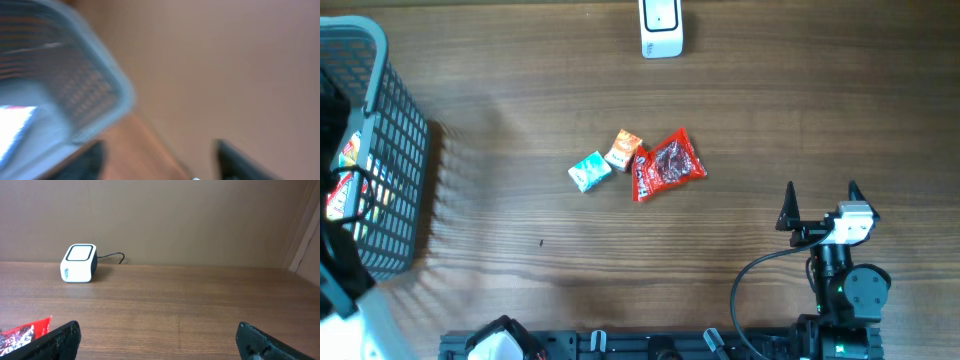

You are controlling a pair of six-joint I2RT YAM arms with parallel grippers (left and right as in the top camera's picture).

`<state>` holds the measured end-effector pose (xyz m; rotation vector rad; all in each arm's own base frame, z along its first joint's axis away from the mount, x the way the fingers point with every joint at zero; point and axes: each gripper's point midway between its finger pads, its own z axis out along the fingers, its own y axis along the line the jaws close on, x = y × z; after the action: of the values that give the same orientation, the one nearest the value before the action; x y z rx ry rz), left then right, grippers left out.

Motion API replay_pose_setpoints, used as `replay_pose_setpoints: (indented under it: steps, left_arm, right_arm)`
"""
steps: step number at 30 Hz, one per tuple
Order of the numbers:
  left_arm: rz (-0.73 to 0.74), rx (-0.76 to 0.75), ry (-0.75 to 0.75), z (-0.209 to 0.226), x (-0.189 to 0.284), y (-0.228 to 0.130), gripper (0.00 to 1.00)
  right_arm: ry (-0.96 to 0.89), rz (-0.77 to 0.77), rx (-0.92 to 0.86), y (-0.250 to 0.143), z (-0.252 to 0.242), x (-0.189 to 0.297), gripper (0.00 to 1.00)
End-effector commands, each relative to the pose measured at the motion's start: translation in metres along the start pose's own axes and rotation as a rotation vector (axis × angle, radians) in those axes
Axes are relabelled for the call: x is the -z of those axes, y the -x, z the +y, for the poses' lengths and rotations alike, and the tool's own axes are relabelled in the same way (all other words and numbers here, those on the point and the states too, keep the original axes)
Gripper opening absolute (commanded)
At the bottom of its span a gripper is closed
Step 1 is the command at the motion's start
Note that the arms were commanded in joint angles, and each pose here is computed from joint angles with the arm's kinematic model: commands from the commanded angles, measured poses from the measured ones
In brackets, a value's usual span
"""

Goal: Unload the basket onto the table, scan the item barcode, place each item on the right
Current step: 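Reach the left gripper into the basket and grasp the large cream wipes package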

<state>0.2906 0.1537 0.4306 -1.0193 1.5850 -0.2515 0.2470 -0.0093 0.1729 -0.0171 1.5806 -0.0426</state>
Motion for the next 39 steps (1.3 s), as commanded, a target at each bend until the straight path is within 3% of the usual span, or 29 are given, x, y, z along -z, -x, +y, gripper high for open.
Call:
replay_pose_setpoints:
  steps: [1,4,11,17,23,27,28,29,32,33,36,39]
  left_arm:
    - [-0.135,-0.012,0.56,0.113,-0.044,0.018,1.0]
    - [-0.128,-0.013,0.763,0.173,-0.075,0.019,1.0]
    - [0.04,0.127,0.745,0.24,-0.123,0.001,1.0]
    - [0.351,0.213,0.783,0.306,-0.191,-0.092,1.0]
    - [0.501,0.155,0.751,0.343,-0.225,-0.14,1.0]
    - [0.63,0.188,0.828,0.382,-0.229,-0.194,1.0]
    - [0.666,0.185,0.841,0.389,-0.227,-0.205,0.95]
    - [0.713,0.158,0.842,0.396,-0.226,-0.216,0.8]
    - [0.775,0.101,0.83,0.399,-0.221,-0.224,0.13]
    - [0.782,0.103,0.834,0.399,-0.219,-0.225,0.04]
    - [0.795,0.107,0.841,0.397,-0.215,-0.226,0.04]
    - [0.748,0.094,0.816,0.372,-0.209,-0.195,0.04]
  right_arm:
    - [-0.008,-0.008,-0.012,0.002,-0.001,0.0,1.0]
    - [-0.008,-0.008,-0.012,0.002,-0.001,0.0,1.0]
    - [-0.008,-0.008,-0.012,0.002,-0.001,0.0,1.0]
    - [-0.008,-0.008,-0.012,0.002,-0.001,0.0,1.0]
    - [-0.008,-0.008,-0.012,0.002,-0.001,0.0,1.0]
    - [-0.008,-0.008,-0.012,0.002,-0.001,0.0,1.0]
    - [-0.008,-0.008,-0.012,0.002,-0.001,0.0,1.0]
    - [-0.008,-0.008,-0.012,0.002,-0.001,0.0,1.0]
    - [-0.008,-0.008,-0.012,0.002,-0.001,0.0,1.0]
    - [-0.008,-0.008,-0.012,0.002,-0.001,0.0,1.0]
    - [-0.008,-0.008,-0.012,0.002,-0.001,0.0,1.0]
    - [-0.008,-0.008,-0.012,0.002,-0.001,0.0,1.0]
